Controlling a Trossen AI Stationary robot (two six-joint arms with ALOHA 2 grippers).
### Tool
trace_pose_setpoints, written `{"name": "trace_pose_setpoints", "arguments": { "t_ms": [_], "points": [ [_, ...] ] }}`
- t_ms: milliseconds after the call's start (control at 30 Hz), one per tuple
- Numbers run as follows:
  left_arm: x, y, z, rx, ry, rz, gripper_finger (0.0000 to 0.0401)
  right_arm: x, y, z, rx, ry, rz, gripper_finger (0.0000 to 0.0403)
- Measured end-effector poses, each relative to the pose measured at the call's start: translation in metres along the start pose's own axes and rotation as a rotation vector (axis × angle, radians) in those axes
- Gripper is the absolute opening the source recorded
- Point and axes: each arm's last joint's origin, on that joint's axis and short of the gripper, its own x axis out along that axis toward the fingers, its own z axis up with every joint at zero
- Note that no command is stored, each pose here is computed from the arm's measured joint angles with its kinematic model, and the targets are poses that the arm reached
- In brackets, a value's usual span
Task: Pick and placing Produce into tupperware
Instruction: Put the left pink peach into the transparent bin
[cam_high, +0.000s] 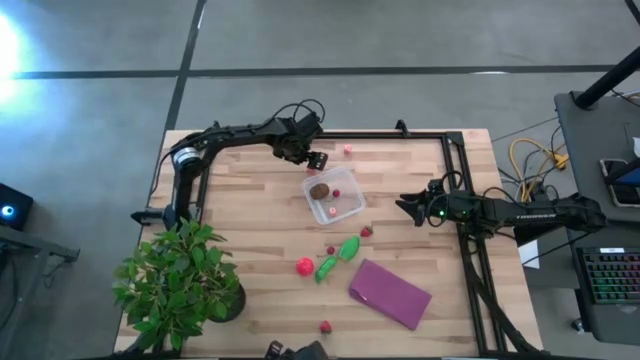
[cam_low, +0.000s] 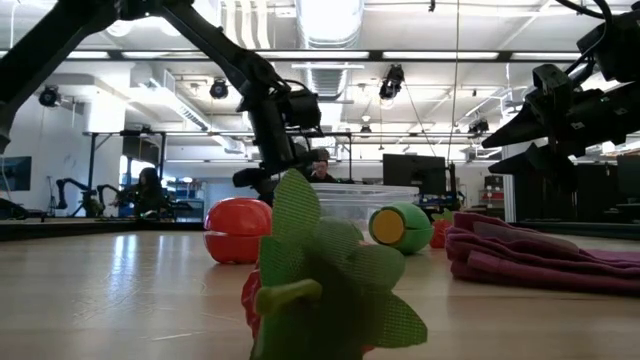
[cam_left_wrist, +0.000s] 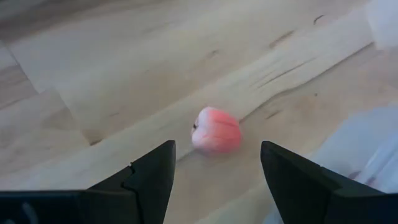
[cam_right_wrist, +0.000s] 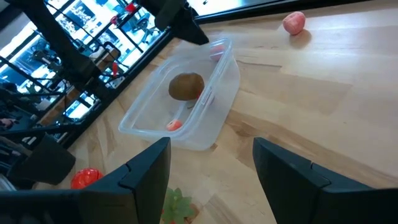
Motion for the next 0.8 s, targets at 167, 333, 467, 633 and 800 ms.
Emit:
{"name": "trace_pose_setpoints", "arguments": {
  "t_ms": [167, 333, 467, 633, 800],
  "points": [
    [0.011, 0.001, -0.001, -0.001, 0.021, 0.008, 0.0221, 0.0, 0.0, 0.0, 0.001, 0.0, 0.0, 0.0219],
    [0.016, 0.001, -0.001, -0.001, 0.023, 0.01, 0.0221, 0.0, 0.0, 0.0, 0.004, -0.001, 0.001, 0.0219],
    [0.022, 0.001, -0.001, 0.003, 0.028, 0.013, 0.0221, 0.0, 0.0, 0.0, 0.004, -0.001, 0.001, 0.0219],
    [0.028, 0.002, -0.001, 0.004, 0.033, 0.016, 0.0221, 0.0, 0.0, 0.0, 0.004, -0.001, 0.001, 0.0219],
    [0.029, 0.002, -0.001, 0.009, 0.029, 0.013, 0.0216, 0.0, 0.0, 0.0, 0.003, -0.001, 0.001, 0.0219]
  ]
}}
